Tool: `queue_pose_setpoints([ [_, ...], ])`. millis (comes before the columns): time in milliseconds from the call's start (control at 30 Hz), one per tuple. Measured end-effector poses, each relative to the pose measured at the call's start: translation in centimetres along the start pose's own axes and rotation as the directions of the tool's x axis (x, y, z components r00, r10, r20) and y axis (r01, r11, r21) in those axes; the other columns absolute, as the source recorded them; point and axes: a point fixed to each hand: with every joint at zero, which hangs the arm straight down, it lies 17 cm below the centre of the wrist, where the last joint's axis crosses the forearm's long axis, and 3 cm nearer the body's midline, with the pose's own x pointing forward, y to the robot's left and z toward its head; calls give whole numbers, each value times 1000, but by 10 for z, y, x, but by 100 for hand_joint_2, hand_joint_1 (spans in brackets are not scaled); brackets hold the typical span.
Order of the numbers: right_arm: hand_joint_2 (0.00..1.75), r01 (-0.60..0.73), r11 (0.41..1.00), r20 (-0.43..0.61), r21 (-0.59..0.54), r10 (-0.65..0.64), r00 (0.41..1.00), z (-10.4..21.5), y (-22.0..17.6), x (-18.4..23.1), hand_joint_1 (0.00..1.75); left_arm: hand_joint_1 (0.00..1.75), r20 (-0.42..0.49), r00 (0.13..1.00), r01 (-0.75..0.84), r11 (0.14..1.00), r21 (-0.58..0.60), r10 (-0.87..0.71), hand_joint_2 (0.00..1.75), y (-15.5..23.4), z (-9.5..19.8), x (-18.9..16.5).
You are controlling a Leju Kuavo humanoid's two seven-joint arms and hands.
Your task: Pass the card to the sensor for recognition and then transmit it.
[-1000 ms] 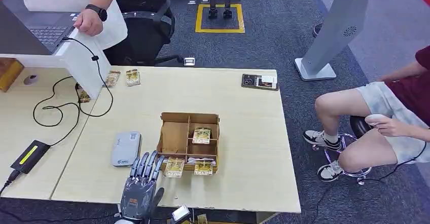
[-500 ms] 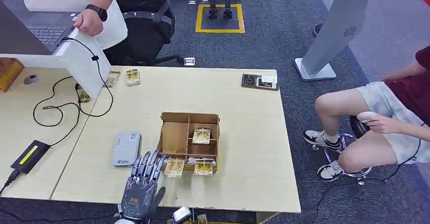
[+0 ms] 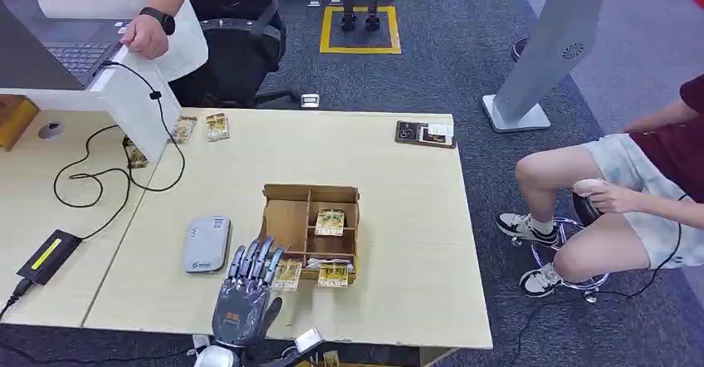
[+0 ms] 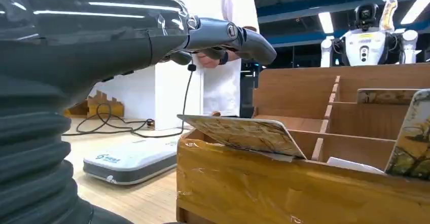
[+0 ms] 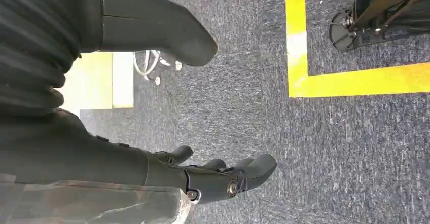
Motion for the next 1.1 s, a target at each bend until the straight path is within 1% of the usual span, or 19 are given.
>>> queue_pose_setpoints([
  [500, 175, -5, 1000, 2, -11, 5, 1000, -2, 3, 3, 0, 0, -41, 999, -14, 999, -36, 13, 175, -16, -12, -3],
  [533, 175, -5, 1000, 2, -12, 5, 1000, -2, 2, 3, 0, 3, -45, 999, -16, 999, -36, 14, 175, -16, -12, -4],
  [567, 175, -5, 1000, 1, -10, 5, 1000, -2, 3, 2, 0, 108, -47, 999, -17, 999, -36, 15, 175, -17, -12, -5],
  [600, 175, -5, 1000, 1, -9, 5, 1000, -2, 3, 2, 0, 169, -48, 999, -24, 999, -37, 22, 175, -17, -12, -6],
  [633, 175, -5, 1000, 2, -8, 5, 1000, -2, 3, 2, 0, 169, -50, 998, -33, 999, -38, 31, 175, -17, -13, -6],
  [667, 175, -4, 1000, 2, -7, 4, 1000, -2, 3, 2, 0, 175, -52, 998, -41, 998, -38, 39, 175, -17, -13, -6],
  [867, 175, -4, 1000, 3, -4, 4, 1000, -2, 4, 3, 0, 175, -36, 996, -86, 996, -22, 85, 175, -10, -16, -3],
  [1100, 175, -3, 1000, 3, -4, 3, 1000, -1, 4, 2, 0, 175, -58, 991, -117, 993, 21, 118, 175, 4, -24, -6],
])
